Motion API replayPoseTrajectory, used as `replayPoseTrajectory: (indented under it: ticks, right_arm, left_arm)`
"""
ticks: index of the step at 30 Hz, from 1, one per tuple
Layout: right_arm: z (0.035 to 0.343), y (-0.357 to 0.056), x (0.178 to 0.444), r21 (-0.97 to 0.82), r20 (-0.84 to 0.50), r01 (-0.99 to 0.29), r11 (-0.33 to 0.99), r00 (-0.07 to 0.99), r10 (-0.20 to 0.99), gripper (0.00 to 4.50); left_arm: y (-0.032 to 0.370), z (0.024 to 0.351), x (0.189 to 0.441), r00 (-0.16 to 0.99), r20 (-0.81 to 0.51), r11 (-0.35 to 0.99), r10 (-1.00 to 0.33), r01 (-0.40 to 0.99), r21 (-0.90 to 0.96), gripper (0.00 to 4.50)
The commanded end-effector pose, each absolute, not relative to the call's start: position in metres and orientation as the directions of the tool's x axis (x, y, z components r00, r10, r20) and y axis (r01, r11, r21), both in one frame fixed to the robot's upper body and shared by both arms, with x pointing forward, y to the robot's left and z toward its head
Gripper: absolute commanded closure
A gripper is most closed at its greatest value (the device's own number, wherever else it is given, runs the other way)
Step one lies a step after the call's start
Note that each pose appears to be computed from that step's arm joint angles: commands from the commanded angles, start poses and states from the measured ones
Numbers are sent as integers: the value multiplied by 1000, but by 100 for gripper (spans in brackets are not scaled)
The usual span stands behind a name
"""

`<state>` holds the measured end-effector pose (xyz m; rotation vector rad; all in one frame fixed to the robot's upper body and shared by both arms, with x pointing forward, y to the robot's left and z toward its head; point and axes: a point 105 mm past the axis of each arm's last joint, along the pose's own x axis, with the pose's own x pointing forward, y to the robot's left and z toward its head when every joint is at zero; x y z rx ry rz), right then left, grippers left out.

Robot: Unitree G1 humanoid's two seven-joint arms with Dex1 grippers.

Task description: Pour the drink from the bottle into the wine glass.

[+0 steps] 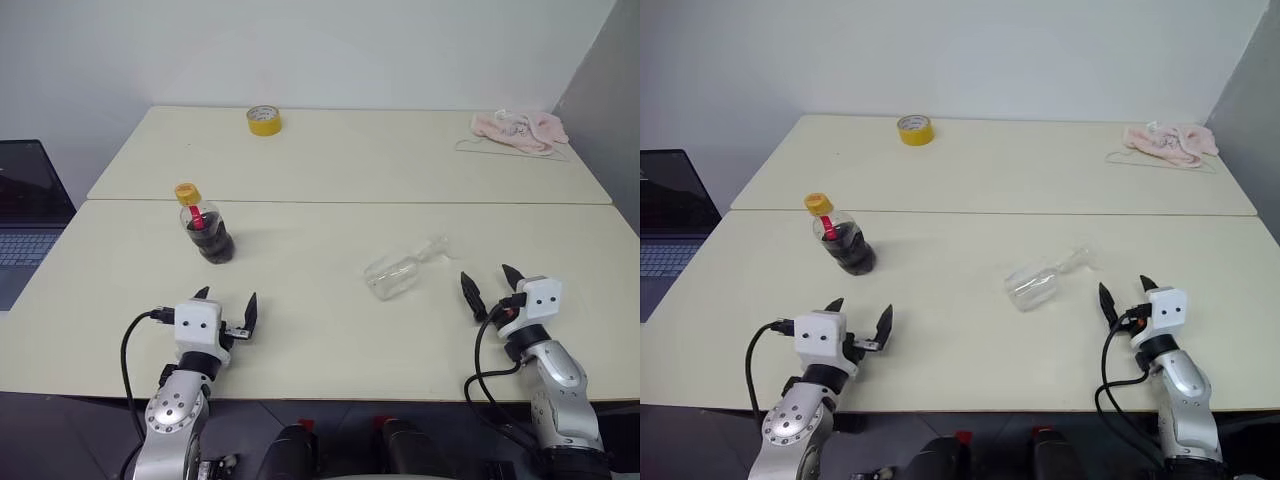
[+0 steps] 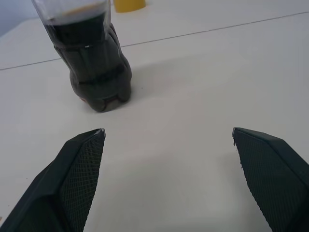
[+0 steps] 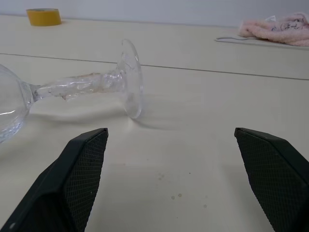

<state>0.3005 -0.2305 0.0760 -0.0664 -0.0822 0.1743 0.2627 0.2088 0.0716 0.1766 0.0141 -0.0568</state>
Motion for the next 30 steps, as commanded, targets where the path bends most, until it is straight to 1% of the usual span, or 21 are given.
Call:
replayPoseTrajectory:
  ticks: [1, 7, 10, 13, 16, 18, 27, 30]
  right_arm:
    - [94, -227, 301, -100, 129, -181, 978, 973, 194, 0]
    - [93, -224, 299, -106, 122, -195, 975, 971, 208, 0]
    - [92, -224, 298, -108, 119, -202, 973, 970, 214, 0]
    - [91, -221, 297, -115, 116, -216, 970, 966, 229, 0]
    - [92, -216, 295, -130, 114, -242, 962, 960, 257, 0]
    - [93, -212, 293, -139, 115, -258, 956, 955, 275, 0]
    - [95, -198, 281, -201, 105, -337, 920, 926, 362, 0]
    - [98, -189, 274, -233, 103, -405, 884, 894, 437, 0]
  left_arm:
    - [210, 88, 261, 998, 43, 977, -53, 43, 208, 5]
    - [212, 88, 261, 998, 45, 977, -41, 31, 211, 5]
    - [210, 87, 261, 998, 40, 977, -57, 47, 209, 5]
    - [214, 88, 263, 998, 47, 984, -52, 43, 176, 5]
    - [223, 102, 263, 993, 119, 995, -10, -2, 101, 5]
    - [224, 106, 263, 991, 134, 997, -10, -1, 82, 5]
    - [227, 107, 264, 990, 143, 995, -11, -3, 102, 5]
    - [225, 108, 266, 989, 143, 994, -26, 11, 105, 5]
